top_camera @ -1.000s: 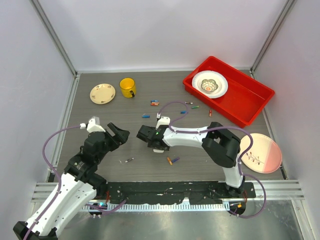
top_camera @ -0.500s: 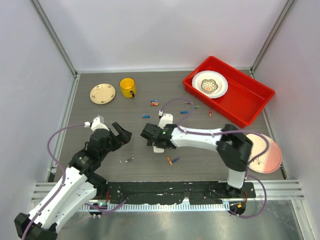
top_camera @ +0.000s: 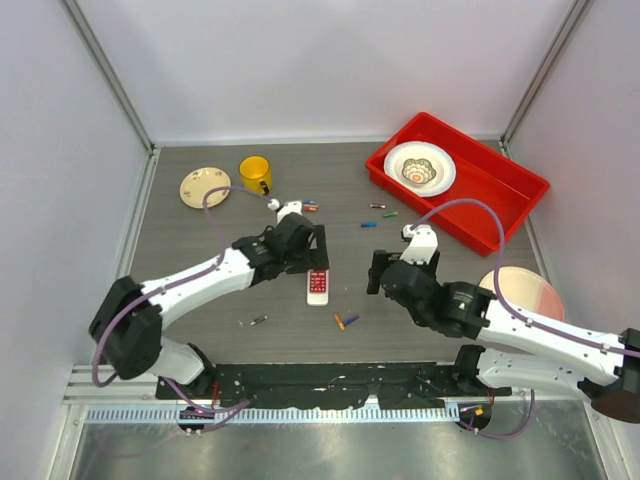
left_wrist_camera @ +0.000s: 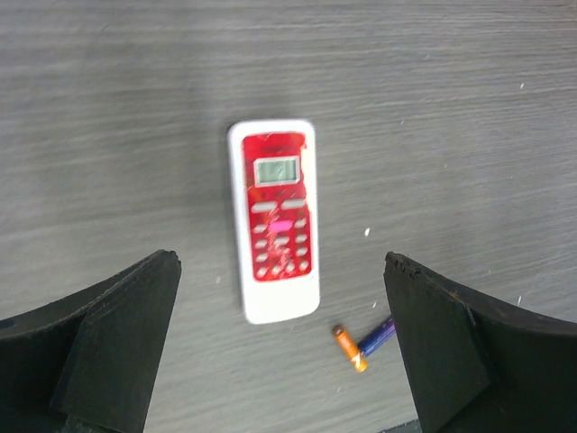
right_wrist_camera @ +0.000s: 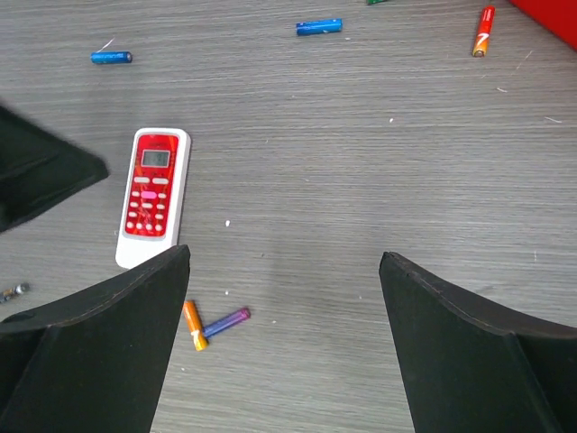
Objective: Load the batteries into the remote control
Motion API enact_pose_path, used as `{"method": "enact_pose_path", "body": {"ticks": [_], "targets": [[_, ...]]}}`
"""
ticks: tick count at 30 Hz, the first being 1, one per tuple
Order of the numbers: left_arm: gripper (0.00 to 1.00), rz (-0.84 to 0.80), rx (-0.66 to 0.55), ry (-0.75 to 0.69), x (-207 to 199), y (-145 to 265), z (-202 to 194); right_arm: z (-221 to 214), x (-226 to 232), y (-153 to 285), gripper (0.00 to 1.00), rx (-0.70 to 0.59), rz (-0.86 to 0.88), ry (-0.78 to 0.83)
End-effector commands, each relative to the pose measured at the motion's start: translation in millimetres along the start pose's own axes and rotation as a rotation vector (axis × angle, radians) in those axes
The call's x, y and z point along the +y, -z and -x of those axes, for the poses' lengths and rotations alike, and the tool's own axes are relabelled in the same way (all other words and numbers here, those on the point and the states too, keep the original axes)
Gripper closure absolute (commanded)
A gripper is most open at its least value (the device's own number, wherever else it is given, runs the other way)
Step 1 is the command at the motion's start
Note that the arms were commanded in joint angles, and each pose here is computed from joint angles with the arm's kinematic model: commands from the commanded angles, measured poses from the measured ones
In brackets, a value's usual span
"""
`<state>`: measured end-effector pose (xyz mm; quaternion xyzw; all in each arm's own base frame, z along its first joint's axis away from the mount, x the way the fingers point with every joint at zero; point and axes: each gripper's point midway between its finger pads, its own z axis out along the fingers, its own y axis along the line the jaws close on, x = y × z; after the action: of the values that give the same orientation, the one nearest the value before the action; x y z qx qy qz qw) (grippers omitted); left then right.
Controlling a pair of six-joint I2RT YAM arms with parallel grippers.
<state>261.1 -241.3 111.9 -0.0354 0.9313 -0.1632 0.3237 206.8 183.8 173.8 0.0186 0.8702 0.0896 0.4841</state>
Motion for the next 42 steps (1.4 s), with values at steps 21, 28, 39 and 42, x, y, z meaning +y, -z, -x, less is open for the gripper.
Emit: {"method": "enact_pose_path", "body": {"ticks": [21, 28, 39, 42], "targets": [[0.04, 0.112, 0.125, -0.222, -16, -89, -27, -25, 14, 1, 0.08, 0.009, 0.202, 0.027], [0.09, 0.189, 0.117, -0.281, -7, -94, -34, -23, 9, 1, 0.09, -0.006, 0.187, 0.019], [0.38, 0.192, 0.163, -0.259, -4, -103, -59, -21, 1, 5, 0.09, -0.019, 0.171, 0.002], [0.6, 0.188, 0.165, -0.253, -5, -103, -60, -19, 1, 6, 0.1, -0.019, 0.174, -0.005]]}}
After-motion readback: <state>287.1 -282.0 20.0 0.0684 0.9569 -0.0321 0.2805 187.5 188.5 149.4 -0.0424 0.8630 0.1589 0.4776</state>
